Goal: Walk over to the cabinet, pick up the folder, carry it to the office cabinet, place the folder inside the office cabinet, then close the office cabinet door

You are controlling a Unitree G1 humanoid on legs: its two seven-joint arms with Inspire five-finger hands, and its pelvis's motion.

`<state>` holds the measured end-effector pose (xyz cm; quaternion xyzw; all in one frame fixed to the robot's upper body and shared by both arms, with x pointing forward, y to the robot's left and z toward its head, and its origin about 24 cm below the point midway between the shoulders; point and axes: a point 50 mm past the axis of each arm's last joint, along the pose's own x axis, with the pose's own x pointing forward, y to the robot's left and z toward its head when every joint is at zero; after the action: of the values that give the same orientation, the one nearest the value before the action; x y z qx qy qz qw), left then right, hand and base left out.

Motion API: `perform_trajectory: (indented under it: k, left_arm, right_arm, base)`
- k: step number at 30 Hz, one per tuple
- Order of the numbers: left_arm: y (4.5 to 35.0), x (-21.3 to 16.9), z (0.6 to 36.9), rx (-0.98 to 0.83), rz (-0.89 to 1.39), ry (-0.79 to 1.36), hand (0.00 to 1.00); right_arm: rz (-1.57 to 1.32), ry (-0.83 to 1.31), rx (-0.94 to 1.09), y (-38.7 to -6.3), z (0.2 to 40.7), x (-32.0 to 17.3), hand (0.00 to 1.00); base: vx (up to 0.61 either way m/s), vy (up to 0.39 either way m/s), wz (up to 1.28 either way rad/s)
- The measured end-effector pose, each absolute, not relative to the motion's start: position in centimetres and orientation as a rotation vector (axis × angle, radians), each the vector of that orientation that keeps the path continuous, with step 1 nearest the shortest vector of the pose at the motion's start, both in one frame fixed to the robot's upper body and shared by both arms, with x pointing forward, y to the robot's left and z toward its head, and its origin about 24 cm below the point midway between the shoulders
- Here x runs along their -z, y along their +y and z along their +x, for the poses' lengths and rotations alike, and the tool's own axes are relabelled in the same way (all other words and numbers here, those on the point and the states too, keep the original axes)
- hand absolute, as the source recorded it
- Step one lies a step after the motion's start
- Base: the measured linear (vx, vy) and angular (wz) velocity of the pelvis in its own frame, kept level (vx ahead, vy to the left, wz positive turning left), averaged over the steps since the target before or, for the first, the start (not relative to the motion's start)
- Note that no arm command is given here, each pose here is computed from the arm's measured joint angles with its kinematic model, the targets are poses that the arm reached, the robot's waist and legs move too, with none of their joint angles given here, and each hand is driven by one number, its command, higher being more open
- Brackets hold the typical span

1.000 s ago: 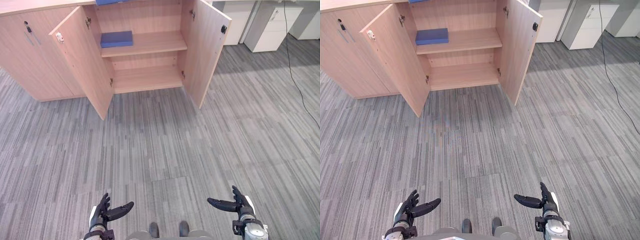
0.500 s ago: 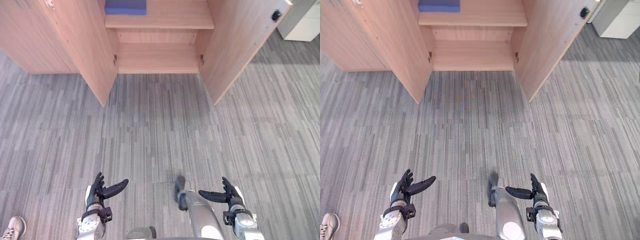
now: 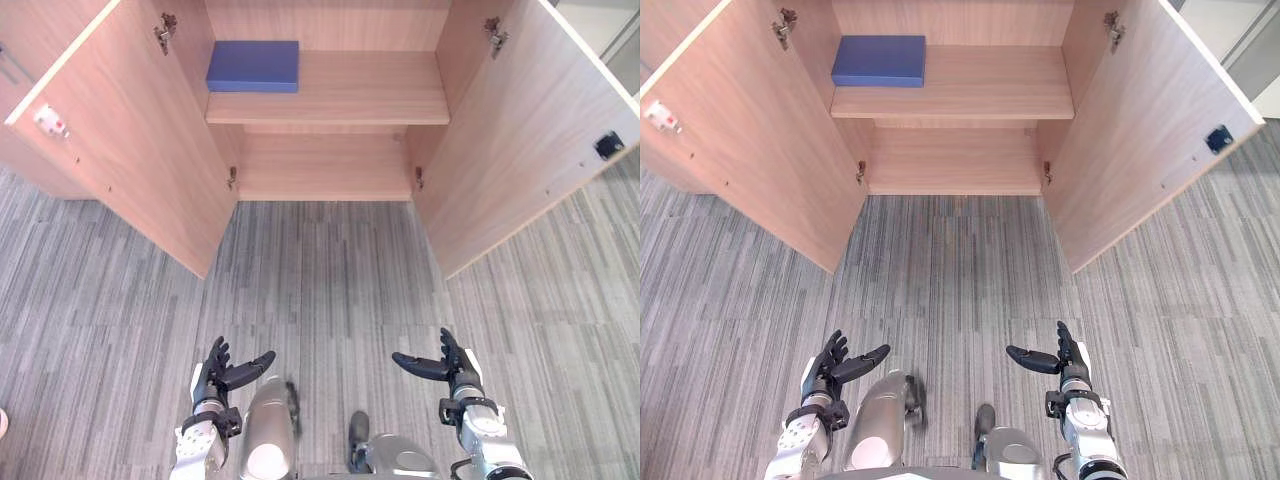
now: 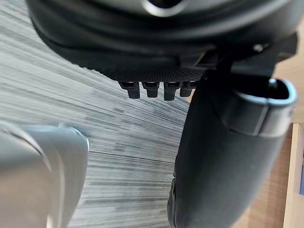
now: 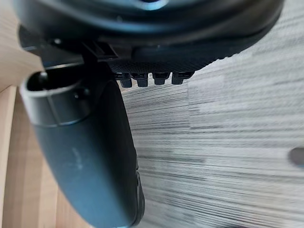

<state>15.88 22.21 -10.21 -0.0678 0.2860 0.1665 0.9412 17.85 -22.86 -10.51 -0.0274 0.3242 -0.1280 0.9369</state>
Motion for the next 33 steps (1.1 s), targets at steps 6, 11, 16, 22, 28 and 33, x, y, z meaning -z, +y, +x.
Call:
perform_trajectory:
  k: [6,11,16,22,28,33]
  left_arm:
    - [22.7,10.6,15.2,-0.347,-0.118,0.617,1.0]
    - [23.8,9.8,16.2,-0.352,-0.087,0.577,1.0]
    - [22.9,10.3,15.9,-0.354,-0.093,0.602,1.0]
    - [20.3,5.3,18.8,-0.264,-0.138,0.33,1.0]
    - [19.9,0.2,21.3,-0.222,-0.132,0.057,1.0]
    - [20.3,-2.6,21.4,-0.186,-0.005,-0.05,1.0]
  right_arm:
    - [-0.045,0.721,0.209,-21.4,16.6,11.5,1.0]
    - [-0.068,0.7,0.145,-20.1,17.3,11.3,1.0]
    - [-0.088,0.766,0.178,-21.4,15.6,12.2,1.0]
    - [-0.071,0.755,0.238,-21.9,13.7,11.9,1.0]
    - [-0.069,0.703,0.32,-23.7,14.5,11.1,1.0]
    - [-0.049,0.756,0.31,-23.0,13.3,12.1,1.0]
  base:
    - [0.63,0.227,-0.1]
    - [0.47,-0.006,0.05]
    - [0.52,-0.17,0.37]
    - [0.42,-0.171,0.37]
    - [0.22,0.057,0.06]
    - [0.14,0.124,0.18]
